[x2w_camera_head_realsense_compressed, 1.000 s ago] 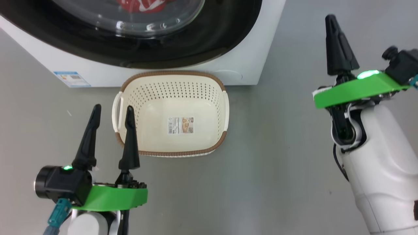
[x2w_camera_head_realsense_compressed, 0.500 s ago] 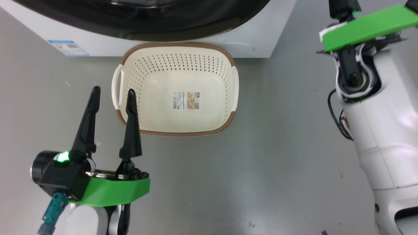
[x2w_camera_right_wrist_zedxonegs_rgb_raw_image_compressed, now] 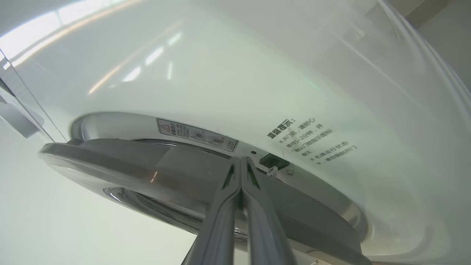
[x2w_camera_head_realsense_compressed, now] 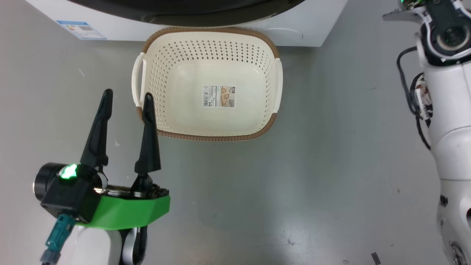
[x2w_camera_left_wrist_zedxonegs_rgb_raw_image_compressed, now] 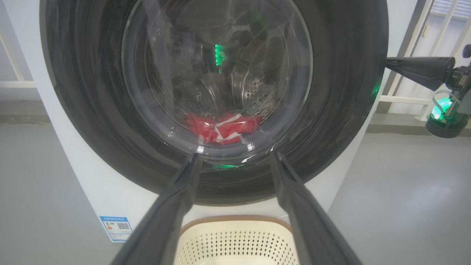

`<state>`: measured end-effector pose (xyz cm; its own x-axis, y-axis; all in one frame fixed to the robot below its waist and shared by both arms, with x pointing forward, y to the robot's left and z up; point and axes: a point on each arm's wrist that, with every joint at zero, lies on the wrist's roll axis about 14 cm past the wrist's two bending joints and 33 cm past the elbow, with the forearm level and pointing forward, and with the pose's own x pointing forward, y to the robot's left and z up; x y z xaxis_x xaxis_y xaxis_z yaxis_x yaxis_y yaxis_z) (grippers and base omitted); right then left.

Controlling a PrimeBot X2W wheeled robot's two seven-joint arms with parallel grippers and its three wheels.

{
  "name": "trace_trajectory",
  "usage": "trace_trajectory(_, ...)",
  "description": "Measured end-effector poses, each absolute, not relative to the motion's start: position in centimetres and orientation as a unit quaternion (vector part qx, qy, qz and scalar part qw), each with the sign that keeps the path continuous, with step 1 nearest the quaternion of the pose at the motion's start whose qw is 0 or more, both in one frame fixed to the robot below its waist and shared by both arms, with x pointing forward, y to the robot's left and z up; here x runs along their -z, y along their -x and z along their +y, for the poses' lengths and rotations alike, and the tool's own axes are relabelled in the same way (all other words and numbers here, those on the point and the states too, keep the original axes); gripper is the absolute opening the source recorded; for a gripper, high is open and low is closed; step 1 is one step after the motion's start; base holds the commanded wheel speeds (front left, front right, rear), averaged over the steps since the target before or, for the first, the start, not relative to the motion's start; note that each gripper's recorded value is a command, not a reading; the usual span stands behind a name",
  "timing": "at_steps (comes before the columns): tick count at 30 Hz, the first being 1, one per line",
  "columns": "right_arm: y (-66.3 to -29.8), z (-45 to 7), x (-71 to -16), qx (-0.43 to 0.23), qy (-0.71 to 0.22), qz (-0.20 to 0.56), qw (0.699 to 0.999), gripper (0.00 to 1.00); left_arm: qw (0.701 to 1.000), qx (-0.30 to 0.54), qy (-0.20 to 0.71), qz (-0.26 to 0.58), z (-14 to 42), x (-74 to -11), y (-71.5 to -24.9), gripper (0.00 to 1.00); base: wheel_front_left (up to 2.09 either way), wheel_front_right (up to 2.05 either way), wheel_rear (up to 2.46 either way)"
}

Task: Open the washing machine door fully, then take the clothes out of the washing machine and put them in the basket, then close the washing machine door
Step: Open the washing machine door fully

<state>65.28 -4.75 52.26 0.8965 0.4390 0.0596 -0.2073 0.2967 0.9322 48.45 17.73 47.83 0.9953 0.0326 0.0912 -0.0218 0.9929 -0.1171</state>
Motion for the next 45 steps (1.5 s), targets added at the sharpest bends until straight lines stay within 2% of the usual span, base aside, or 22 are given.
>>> trace_trajectory(16,-67.1,-2.1,-51.9,-0.249,-0.552,0.162,0.779,0.0,0.998,-0.02,0.049,-0.043,18.6,-47.2,-49.2,1.0,0.0,0.0,0.0)
trace_trajectory(26,-67.7,-1.0,-50.6,-0.258,-0.532,0.2,0.781,0.0,0.998,-0.029,0.049,-0.037,19.3,-46.9,-49.0,1.0,0.0,0.0,0.0)
trace_trajectory(45,-65.3,-0.5,-50.9,-0.288,-0.533,0.236,0.759,0.0,0.997,-0.029,0.053,-0.047,19.2,-47.9,-48.8,1.0,0.0,0.0,0.0)
